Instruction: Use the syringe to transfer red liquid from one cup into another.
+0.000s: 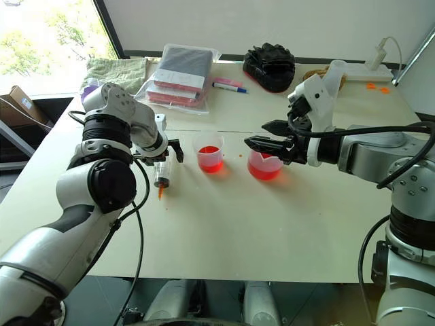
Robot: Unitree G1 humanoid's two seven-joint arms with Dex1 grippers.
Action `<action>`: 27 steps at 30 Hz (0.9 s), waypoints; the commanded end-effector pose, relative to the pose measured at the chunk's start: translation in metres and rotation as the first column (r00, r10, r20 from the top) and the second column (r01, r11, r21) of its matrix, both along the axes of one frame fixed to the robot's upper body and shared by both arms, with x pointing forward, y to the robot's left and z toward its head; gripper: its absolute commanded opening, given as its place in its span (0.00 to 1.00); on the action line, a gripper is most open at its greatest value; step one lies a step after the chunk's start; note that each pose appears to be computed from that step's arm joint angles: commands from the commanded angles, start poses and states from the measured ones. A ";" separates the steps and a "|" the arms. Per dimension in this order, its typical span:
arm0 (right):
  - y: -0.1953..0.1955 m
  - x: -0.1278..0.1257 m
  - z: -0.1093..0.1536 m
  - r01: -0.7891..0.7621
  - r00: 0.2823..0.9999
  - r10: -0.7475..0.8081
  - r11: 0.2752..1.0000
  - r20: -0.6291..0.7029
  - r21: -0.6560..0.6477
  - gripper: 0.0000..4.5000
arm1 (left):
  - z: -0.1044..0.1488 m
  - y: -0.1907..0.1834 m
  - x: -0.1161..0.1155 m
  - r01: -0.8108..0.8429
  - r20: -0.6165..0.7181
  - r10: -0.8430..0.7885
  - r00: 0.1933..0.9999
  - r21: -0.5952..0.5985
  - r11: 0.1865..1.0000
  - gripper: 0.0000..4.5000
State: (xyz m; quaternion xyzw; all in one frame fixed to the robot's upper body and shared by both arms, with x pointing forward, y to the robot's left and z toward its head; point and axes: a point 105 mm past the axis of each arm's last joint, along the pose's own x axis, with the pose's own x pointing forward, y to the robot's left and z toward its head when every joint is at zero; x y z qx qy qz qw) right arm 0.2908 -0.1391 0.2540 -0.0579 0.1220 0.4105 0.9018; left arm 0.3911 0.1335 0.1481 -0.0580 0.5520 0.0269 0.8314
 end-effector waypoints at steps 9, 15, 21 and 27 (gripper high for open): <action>-0.002 0.000 0.011 -0.072 0.997 0.073 0.997 0.035 -0.038 0.73 | 0.109 0.023 0.024 -0.013 0.564 0.090 0.821 -0.140 0.990 1.00; -0.014 0.000 0.002 -0.113 0.993 0.114 0.989 0.004 -0.098 0.73 | 0.136 0.052 0.013 0.085 0.793 -0.047 0.607 -0.006 0.996 1.00; -0.040 -0.002 -0.014 -0.138 0.990 0.127 0.970 -0.066 -0.202 0.73 | 0.136 0.070 -0.024 0.253 0.889 -0.100 0.448 -0.019 0.967 1.00; -0.062 -0.008 -0.024 -0.172 0.982 0.143 0.946 -0.122 -0.274 0.73 | 0.104 0.074 -0.073 0.373 0.846 -0.371 0.384 0.226 0.900 1.00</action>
